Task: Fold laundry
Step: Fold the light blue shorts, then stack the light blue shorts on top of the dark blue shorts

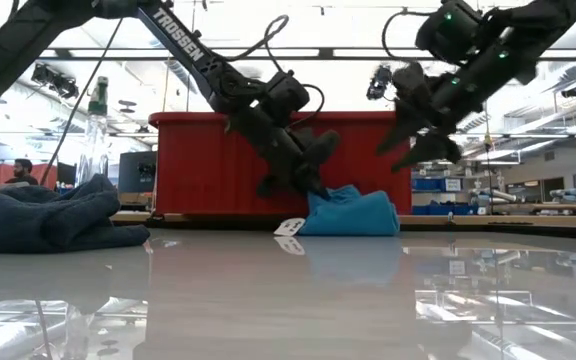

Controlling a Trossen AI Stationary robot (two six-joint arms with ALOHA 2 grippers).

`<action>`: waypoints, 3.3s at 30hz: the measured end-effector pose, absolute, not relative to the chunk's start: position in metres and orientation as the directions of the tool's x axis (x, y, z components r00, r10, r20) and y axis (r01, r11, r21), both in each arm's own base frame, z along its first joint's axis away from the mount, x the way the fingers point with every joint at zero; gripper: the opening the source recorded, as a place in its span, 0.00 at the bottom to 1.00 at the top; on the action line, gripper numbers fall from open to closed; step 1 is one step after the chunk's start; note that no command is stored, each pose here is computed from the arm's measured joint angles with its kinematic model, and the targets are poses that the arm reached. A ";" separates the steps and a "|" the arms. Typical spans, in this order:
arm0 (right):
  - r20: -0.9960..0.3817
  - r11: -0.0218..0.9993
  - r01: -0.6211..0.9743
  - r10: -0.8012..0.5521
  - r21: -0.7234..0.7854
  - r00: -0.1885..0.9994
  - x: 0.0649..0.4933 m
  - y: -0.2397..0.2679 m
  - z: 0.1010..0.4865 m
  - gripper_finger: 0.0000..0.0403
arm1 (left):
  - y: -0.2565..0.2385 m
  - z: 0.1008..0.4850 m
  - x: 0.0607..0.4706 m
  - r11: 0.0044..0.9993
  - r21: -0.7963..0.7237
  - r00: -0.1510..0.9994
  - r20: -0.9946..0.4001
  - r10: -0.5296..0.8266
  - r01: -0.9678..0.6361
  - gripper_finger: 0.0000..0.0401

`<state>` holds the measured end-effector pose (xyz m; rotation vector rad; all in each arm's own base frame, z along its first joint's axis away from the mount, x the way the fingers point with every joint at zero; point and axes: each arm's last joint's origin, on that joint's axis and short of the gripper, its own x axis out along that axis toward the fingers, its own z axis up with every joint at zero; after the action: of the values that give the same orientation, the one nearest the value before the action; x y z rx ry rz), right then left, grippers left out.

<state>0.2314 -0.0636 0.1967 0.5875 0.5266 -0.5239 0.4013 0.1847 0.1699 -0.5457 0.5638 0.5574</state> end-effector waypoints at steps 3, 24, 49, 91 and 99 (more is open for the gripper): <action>-0.570 0.699 0.662 -0.438 0.271 0.696 0.237 -0.082 0.189 0.55 | 0.184 0.170 0.402 0.717 -0.324 0.710 -0.621 0.332 -0.618 0.12; -0.694 0.566 0.485 0.235 0.667 0.680 0.256 -0.058 0.134 0.17 | 0.116 0.227 0.383 0.748 -0.418 0.692 -0.717 0.076 -0.516 0.62; -0.739 0.558 0.579 0.095 0.594 0.667 0.245 -0.008 0.163 0.80 | -0.025 0.177 0.347 0.580 -0.438 0.523 -0.852 -0.024 -0.687 0.98; -0.362 0.385 0.290 0.128 0.876 0.923 0.370 0.001 0.190 0.02 | 0.024 0.243 0.266 0.558 -0.703 0.764 -0.620 -0.176 -0.442 0.12; -0.335 0.475 0.275 0.046 0.836 0.941 0.425 0.010 0.212 0.02 | 0.000 0.264 0.196 0.597 -0.533 0.585 -0.801 -0.126 -0.600 0.12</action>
<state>0.4252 0.0104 0.2120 1.0723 0.3332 -0.1432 0.1962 0.0000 0.2641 -0.9125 0.9269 0.3261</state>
